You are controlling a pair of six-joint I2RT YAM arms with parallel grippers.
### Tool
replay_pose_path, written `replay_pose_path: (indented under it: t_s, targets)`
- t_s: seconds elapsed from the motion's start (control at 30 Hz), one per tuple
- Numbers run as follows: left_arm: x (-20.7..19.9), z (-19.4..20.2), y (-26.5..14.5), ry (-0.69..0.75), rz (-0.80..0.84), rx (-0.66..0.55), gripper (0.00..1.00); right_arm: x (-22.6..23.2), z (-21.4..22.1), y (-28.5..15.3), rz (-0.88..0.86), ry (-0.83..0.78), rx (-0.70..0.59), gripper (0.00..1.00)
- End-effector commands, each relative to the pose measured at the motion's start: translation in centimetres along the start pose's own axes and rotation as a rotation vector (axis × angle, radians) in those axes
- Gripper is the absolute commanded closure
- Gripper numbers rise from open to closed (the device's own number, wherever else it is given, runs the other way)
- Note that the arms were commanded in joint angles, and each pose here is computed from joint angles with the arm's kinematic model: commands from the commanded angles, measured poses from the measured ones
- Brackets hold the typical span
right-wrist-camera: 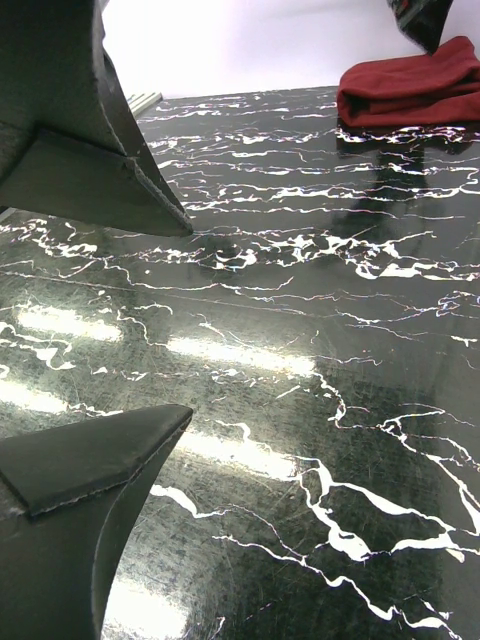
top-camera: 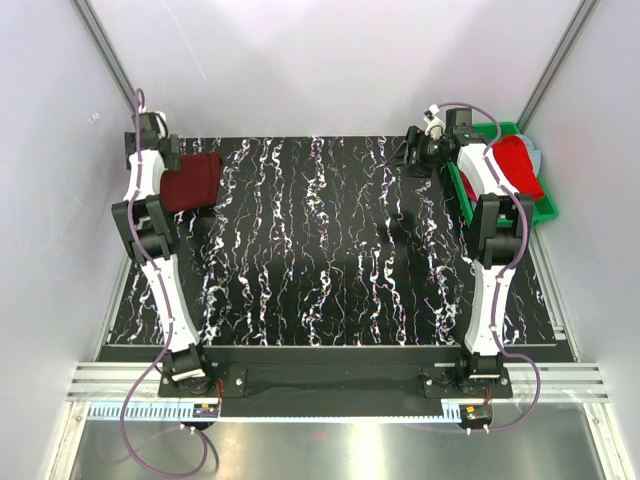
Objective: Fold and stack the t-shirts
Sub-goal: Neatly place the folded tshirt to the corner
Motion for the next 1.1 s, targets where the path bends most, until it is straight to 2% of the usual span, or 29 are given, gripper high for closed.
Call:
replay_pose_path:
  t_s: [0.0, 0.03, 0.1, 0.13, 0.17, 0.23, 0.27, 0.3, 0.33, 0.37, 0.4, 0.43, 0.47, 0.5, 0.57, 0.63, 0.73, 0.87, 0.9, 0.97, 1.07]
  targets:
    - [0.4, -11.2, -9.3, -0.102, 0.022, -0.287, 0.03, 3.0, -2.3, -3.0, -0.011, -0.095, -0.087, 0.24]
    - [0.5, -13.0, -11.7, -0.119, 0.038, -0.341, 0.03, 3.0, -2.5, -3.1, -0.004, -0.102, -0.095, 0.24]
    - [-2.7, -15.0, -14.5, -0.122, 0.148, -0.408, 0.03, 2.9, -3.2, -3.6, 0.024, -0.121, -0.120, 0.23]
    - [-3.2, -16.4, -17.3, -0.123, 0.188, -0.460, 0.05, 2.5, -3.5, -3.7, 0.053, -0.129, -0.135, 0.23]
    - [-6.7, -15.7, -17.9, -0.092, 0.287, -0.454, 0.06, 2.6, -3.9, -3.9, 0.066, -0.135, -0.149, 0.23]
    - [-9.2, -15.8, -20.8, -0.058, 0.369, -0.472, 0.08, 2.2, -4.8, -4.5, 0.123, -0.132, -0.184, 0.22]
    - [-12.2, -15.1, -21.9, -0.025, 0.434, -0.450, 0.08, 2.0, -5.2, -4.8, 0.154, -0.133, -0.201, 0.21]
    - [-13.7, -13.1, -22.2, -0.007, 0.478, -0.368, 0.08, 1.8, -5.6, -5.3, 0.191, -0.133, -0.219, 0.21]
    - [-16.7, -11.9, -23.4, 0.017, 0.553, -0.322, 0.08, -0.2, -6.8, -7.1, 0.287, -0.123, -0.268, 0.21]
    - [-17.9, -10.8, -24.0, 0.011, 0.603, -0.270, 0.08, -0.8, -7.4, -7.9, 0.335, -0.131, -0.294, 0.16]
    - [-19.4, -8.2, -24.5, 0.006, 0.679, -0.163, 0.06, -0.9, -7.9, -8.9, 0.382, -0.148, -0.324, 0.13]
    - [-21.5, -7.1, -26.2, -0.005, 0.783, -0.125, 0.01, -2.2, -8.6, -10.1, 0.475, -0.182, -0.355, 0.11]
    - [-22.8, -3.7, -25.7, 0.003, 0.794, -0.033, 0.01, -2.8, -9.0, -11.0, 0.517, -0.200, -0.372, 0.09]
    - [-23.2, -3.0, -26.5, 0.008, 0.805, -0.031, 0.01, -3.0, -9.5, -12.2, 0.555, -0.227, -0.396, 0.09]
    - [-25.2, 0.1, -27.0, -0.001, 0.871, 0.066, 0.01, -4.6, -10.6, -14.4, 0.667, -0.281, -0.428, 0.09]
    - [-26.9, 1.1, -27.6, -0.022, 0.934, 0.093, 0.01, -7.2, -12.0, -17.8, 0.790, -0.278, -0.476, 0.08]
    - [-28.4, 1.0, -27.8, -0.025, 0.920, 0.085, 0.01, -10.7, -13.3, -22.3, 0.926, -0.235, -0.536, 0.09]
    - [-29.6, -1.1, -28.9, -0.043, 0.875, 0.028, 0.01, -14.2, -13.1, -24.5, 1.010, -0.230, -0.510, 0.09]
    - [-30.1, -0.9, -29.0, -0.039, 0.886, 0.045, 0.01, -15.2, -12.7, -24.4, 1.024, -0.229, -0.489, 0.09]
    - [-31.1, -0.9, -30.9, 0.078, 0.982, 0.018, 0.01, -17.1, -11.8, -24.2, 1.056, -0.233, -0.437, 0.10]
    - [-32.2, -0.4, -32.1, 0.110, 1.029, 0.015, 0.01, -18.9, -10.7, -23.3, 1.072, -0.240, -0.377, 0.10]
Point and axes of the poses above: each gripper's point midway between its finger pads, its own y axis out along the fingers, its own x axis along the line the jaws close on, z = x × y, the point moved 1 cm from there along -y, back along the fingers, and after that the axes turned 3 degrees about y, right-handed, at the moved point
